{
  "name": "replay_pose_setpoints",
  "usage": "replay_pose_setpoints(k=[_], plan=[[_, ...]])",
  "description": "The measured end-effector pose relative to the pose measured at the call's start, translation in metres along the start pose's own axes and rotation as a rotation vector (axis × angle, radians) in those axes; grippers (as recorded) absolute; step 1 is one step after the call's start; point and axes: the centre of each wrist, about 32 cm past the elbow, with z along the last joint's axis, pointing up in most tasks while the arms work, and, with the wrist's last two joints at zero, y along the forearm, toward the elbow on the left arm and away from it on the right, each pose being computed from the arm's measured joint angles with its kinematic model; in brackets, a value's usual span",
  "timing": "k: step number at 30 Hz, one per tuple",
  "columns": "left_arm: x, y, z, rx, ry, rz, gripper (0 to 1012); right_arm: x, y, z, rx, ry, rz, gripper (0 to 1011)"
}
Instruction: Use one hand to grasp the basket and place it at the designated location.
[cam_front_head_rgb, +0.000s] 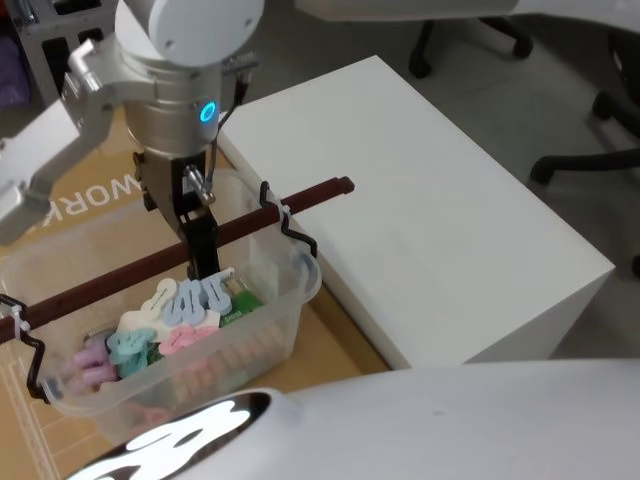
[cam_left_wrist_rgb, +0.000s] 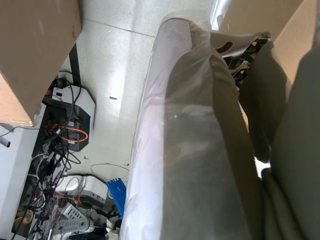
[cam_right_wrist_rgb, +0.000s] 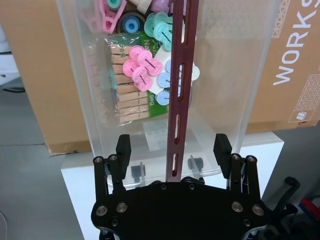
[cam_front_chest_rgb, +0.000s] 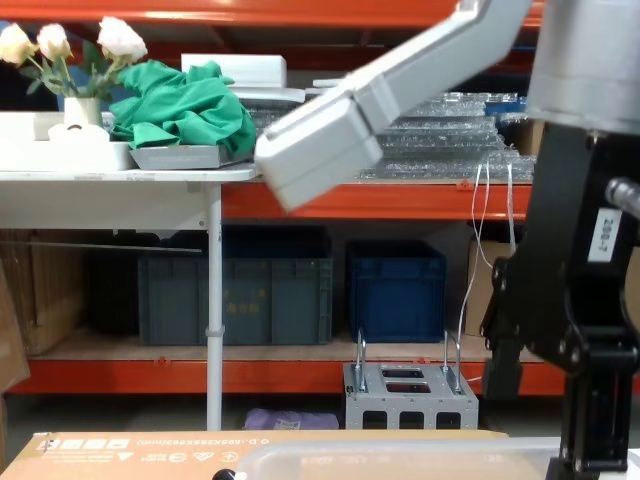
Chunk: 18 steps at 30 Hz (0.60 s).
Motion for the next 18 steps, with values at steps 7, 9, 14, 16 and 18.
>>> replay_pose_setpoints(k=[7,9,14,16,18], plan=[[0.0000,0.0000,0.0000,0.000,0.000,0.000,0,-0.003,-0.031,0.002,-0.009,-0.006,-0.028,1001],[0.0000,0.0000,0.0000,0.000,0.000,0.000,0,-0.003,-0.038,0.002,-0.015,-0.007,-0.034,1001],[0.0000,0.0000,0.0000,0.000,0.000,0.000,0,-0.002,-0.045,0.002,-0.022,-0.006,-0.040,1001],[0.0000,0.0000,0.0000,0.000,0.000,0.000,0,-0.003,-0.052,0.002,-0.031,-0.004,-0.043,1001],[0.0000,0.0000,0.0000,0.000,0.000,0.000,0,-0.003,-0.058,0.001,-0.038,-0.003,-0.048,1001]])
